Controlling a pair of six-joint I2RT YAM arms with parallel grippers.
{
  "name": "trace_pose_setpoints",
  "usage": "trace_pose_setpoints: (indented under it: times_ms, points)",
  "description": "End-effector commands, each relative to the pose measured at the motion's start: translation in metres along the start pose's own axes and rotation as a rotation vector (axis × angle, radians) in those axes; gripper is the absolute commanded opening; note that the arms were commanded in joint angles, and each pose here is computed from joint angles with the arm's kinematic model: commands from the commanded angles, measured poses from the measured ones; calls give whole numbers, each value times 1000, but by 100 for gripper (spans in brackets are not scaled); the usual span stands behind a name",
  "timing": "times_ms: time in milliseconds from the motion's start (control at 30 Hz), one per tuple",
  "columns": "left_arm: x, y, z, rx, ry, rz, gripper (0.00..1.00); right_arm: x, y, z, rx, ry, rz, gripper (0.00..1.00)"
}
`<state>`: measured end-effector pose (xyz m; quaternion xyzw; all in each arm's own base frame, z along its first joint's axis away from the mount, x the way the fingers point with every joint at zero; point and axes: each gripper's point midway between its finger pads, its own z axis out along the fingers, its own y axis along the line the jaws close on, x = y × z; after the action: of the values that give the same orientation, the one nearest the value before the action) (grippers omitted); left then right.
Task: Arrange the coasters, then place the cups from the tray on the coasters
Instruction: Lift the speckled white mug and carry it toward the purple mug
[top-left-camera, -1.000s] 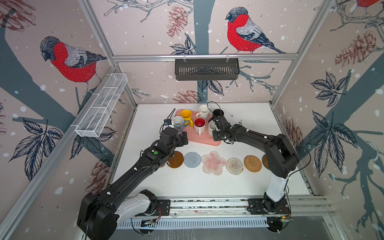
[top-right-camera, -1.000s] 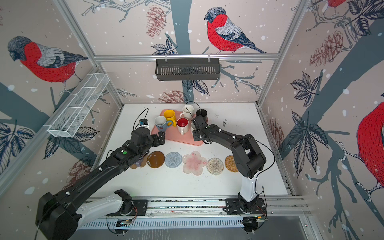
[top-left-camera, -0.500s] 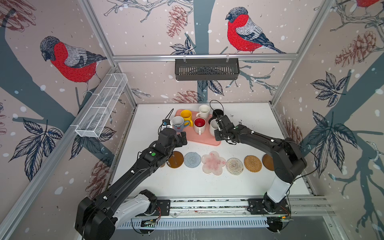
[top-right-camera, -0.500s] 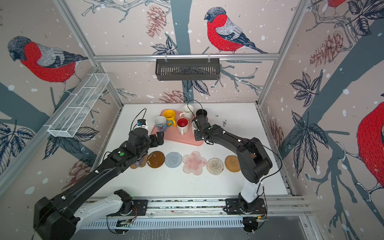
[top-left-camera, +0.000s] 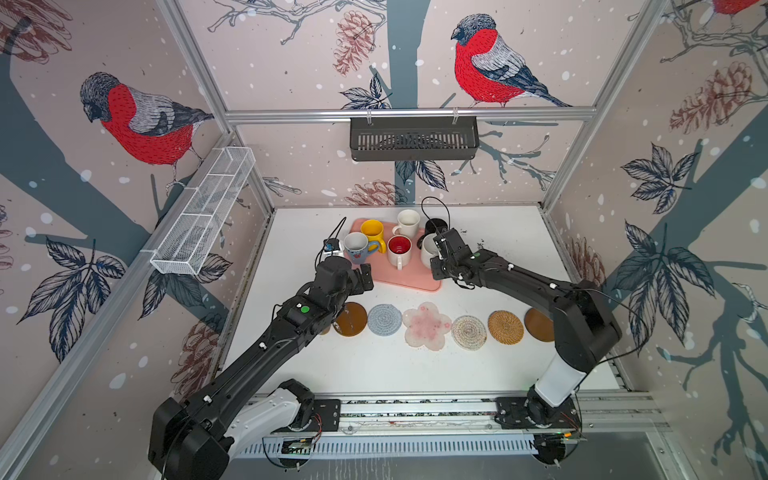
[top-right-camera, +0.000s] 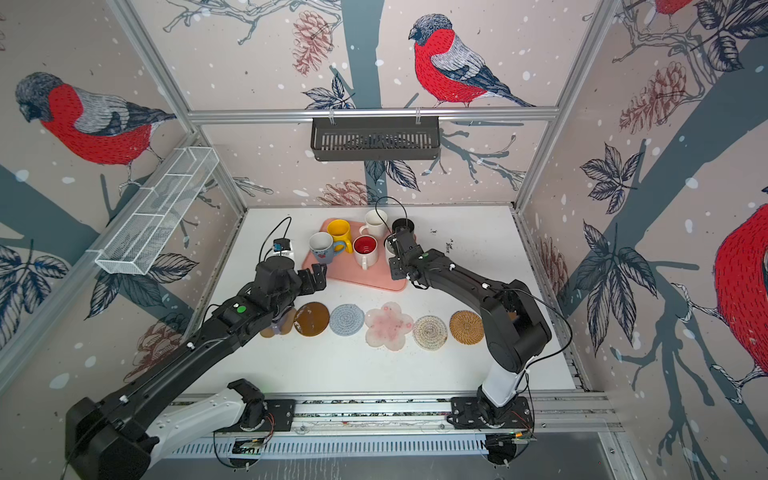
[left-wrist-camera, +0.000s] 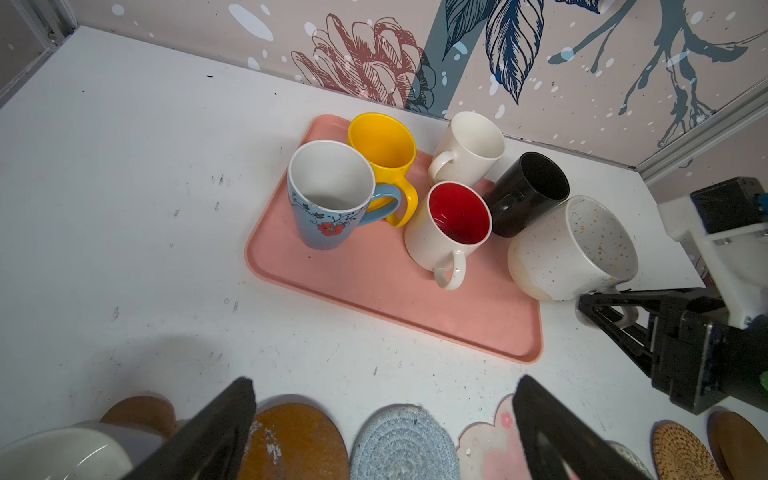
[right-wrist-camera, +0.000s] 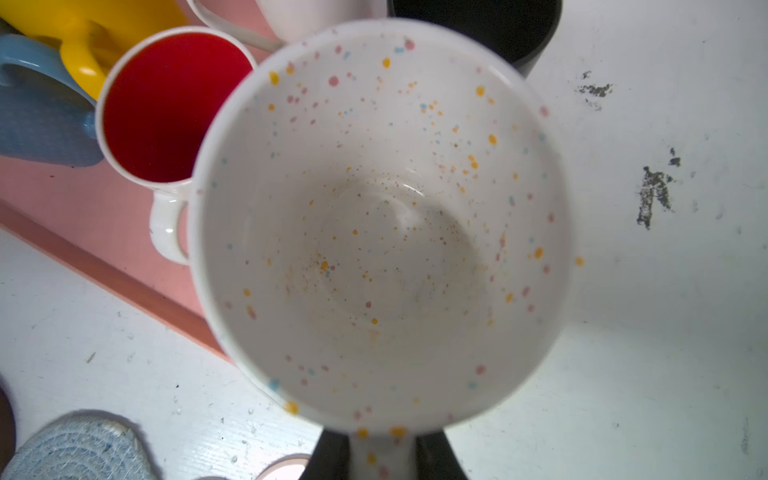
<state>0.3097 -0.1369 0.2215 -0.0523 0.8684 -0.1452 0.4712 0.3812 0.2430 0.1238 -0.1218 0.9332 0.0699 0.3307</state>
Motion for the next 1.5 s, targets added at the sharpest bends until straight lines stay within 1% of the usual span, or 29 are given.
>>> trace_pose_setpoints:
  times_ms: [0, 200, 367, 567, 733, 833, 1000, 1233, 1467]
  points:
    - [-9, 1, -4, -12, -27, 13, 97, -24, 5, -11, -5, -100, 4, 2]
    - [-11, 4, -10, -18, -41, 11, 97, -22, 24, -30, -42, -127, -25, 2]
    - [-11, 8, -14, -29, -44, 10, 97, -13, 44, -46, -81, -139, -59, 2]
    - [-12, 12, -24, -32, -58, 4, 97, -1, 79, -65, -136, -161, -125, 2]
    - [-12, 19, -32, -49, -72, -21, 97, 14, 117, -72, -221, -166, -174, 2]
    - [-13, 24, -38, -61, -82, -27, 97, 24, 143, -73, -264, -165, -218, 2]
    - [-24, 32, -51, -92, -114, -17, 97, 41, 175, -68, -286, -145, -298, 1]
    - [-37, 31, -61, -72, -135, -22, 97, 54, 212, -58, -333, -119, -361, 1]
    - [-46, 43, -72, -118, -185, -24, 97, 68, 243, -46, -356, -107, -435, 1]
